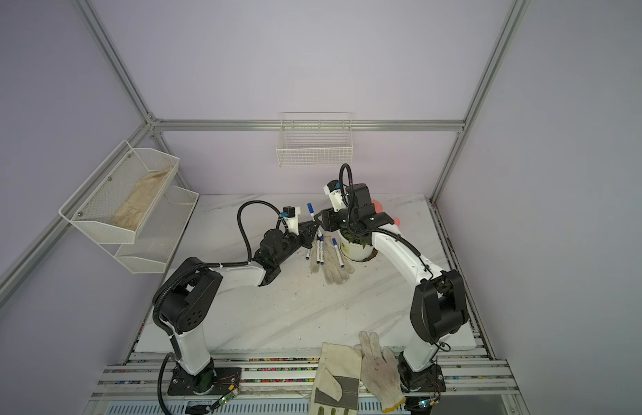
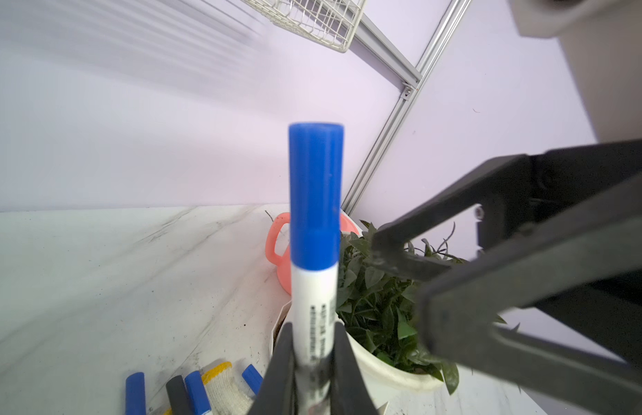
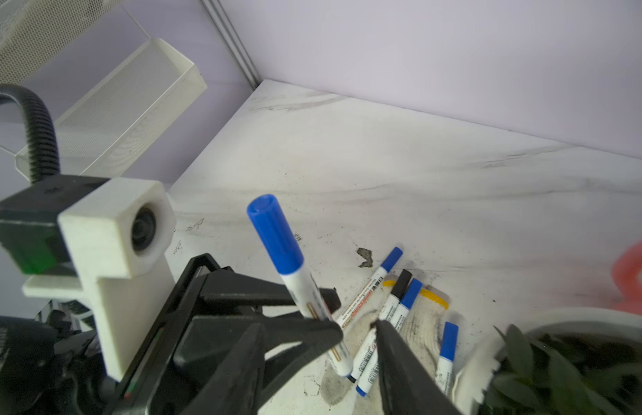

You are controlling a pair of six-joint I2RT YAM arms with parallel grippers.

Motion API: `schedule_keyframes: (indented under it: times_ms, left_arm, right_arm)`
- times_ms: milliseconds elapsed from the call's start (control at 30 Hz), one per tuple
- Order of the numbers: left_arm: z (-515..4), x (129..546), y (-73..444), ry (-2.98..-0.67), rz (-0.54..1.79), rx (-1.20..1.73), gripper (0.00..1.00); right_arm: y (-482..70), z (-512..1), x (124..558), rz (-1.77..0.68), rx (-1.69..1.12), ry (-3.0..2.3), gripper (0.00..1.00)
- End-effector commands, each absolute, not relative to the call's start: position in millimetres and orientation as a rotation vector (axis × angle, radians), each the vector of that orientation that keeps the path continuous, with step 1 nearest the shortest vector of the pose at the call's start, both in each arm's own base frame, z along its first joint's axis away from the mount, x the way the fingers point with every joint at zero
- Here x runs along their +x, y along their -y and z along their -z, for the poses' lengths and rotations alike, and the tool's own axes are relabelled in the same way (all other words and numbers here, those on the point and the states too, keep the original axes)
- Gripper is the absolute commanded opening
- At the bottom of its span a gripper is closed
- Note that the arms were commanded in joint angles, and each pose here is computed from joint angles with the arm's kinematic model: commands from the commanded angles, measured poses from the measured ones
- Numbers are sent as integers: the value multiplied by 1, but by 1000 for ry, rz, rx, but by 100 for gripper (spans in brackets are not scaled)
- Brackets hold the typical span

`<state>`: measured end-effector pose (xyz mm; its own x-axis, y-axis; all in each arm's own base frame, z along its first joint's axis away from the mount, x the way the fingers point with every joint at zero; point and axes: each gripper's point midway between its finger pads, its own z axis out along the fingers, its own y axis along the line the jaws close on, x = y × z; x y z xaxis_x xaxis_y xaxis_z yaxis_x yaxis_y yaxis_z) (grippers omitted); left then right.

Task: Insert the pens into the pen caps
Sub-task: 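Open the right gripper and draw it back from the capped marker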

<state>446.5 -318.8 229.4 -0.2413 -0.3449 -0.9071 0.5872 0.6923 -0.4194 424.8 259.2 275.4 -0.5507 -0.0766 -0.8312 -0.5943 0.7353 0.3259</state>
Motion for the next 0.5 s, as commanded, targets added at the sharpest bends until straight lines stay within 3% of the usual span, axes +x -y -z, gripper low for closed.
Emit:
schedule_keyframes:
  times_ms: [0, 467]
  left_arm:
    - [-237, 449, 318, -1578, 902, 158, 0]
    - [-164, 436, 369, -1860, 989, 284, 0]
  right_arm:
    - [-229, -323, 437, -681, -310, -1917, 52]
    - [-186, -288, 457, -604, -95, -2023, 51]
